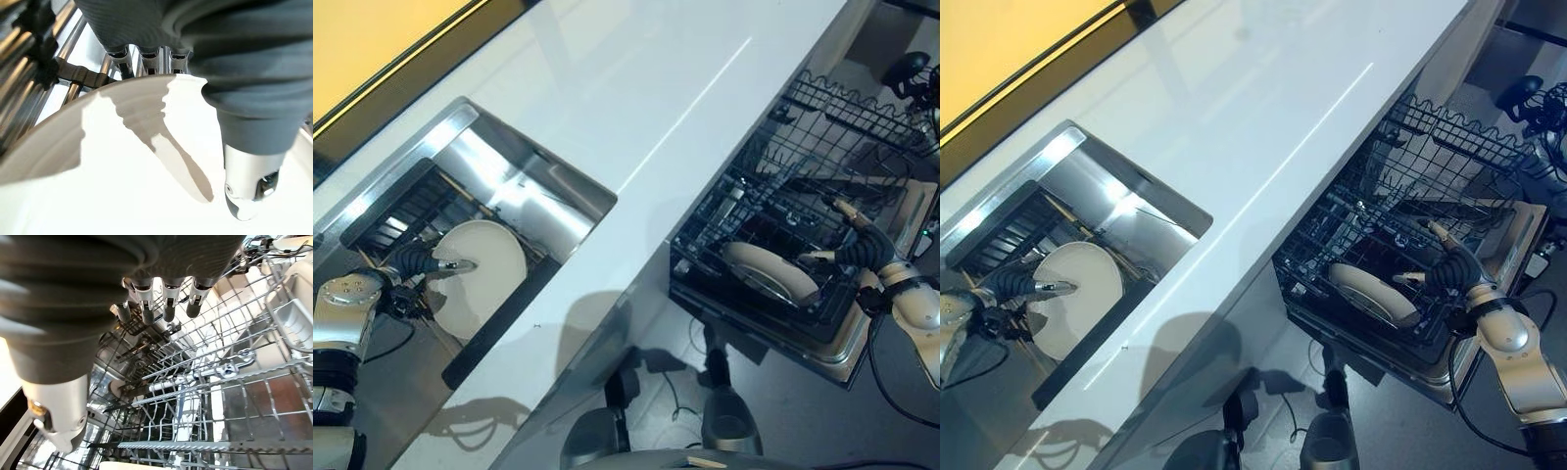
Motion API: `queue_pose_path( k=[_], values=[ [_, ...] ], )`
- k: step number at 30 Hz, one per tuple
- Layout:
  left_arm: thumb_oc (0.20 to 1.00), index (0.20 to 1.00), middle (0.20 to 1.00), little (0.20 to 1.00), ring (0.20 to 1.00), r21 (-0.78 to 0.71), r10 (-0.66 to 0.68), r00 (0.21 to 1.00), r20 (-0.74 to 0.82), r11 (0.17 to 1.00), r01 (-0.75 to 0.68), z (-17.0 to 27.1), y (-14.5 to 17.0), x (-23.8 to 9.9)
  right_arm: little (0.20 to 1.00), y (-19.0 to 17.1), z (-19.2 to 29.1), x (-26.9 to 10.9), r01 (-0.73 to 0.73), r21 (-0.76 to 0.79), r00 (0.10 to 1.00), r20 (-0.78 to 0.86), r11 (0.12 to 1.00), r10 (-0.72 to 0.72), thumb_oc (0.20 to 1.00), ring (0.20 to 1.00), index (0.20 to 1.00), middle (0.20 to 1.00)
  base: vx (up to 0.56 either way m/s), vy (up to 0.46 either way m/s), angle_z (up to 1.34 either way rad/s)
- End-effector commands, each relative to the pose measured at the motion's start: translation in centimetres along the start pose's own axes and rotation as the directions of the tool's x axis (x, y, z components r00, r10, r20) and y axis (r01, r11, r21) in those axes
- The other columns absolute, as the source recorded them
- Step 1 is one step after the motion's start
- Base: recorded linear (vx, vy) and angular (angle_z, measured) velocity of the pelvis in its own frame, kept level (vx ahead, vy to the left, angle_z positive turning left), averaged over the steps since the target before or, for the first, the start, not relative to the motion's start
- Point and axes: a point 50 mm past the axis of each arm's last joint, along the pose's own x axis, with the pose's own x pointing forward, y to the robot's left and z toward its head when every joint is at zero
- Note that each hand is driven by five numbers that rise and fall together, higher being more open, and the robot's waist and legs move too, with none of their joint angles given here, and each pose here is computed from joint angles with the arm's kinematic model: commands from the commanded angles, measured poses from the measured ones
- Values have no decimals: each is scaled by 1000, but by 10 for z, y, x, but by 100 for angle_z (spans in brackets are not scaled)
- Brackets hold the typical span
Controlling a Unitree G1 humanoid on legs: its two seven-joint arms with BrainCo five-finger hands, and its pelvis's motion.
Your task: Pick up plates and place into dishwasher.
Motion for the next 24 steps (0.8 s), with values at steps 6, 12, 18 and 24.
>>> queue_pose_path(
  k=[6,12,18,24],
  values=[
    [821,821,821,821,821,-37,-315,949,-24,949,314,-12,-18,-10,1000,-9,17,3,4,-44,997,82,999,0,1000,1000,1000,1000,36,-36,7],
    [200,200,200,200,200,-25,-421,907,6,907,421,-6,-22,-15,1000,-7,12,-1,-7,-30,998,66,1000,9,1000,1000,1000,1000,21,-47,4],
    [200,200,200,200,200,3,-472,878,79,881,473,7,-27,-17,1000,-3,8,-4,-13,-12,999,50,1000,14,1000,1000,1000,1000,23,-56,5],
    [200,200,200,200,200,32,-479,871,109,877,479,14,-27,-20,1000,2,4,-7,-15,6,999,36,1000,15,1000,1000,1000,1000,11,-50,3]
  ],
)
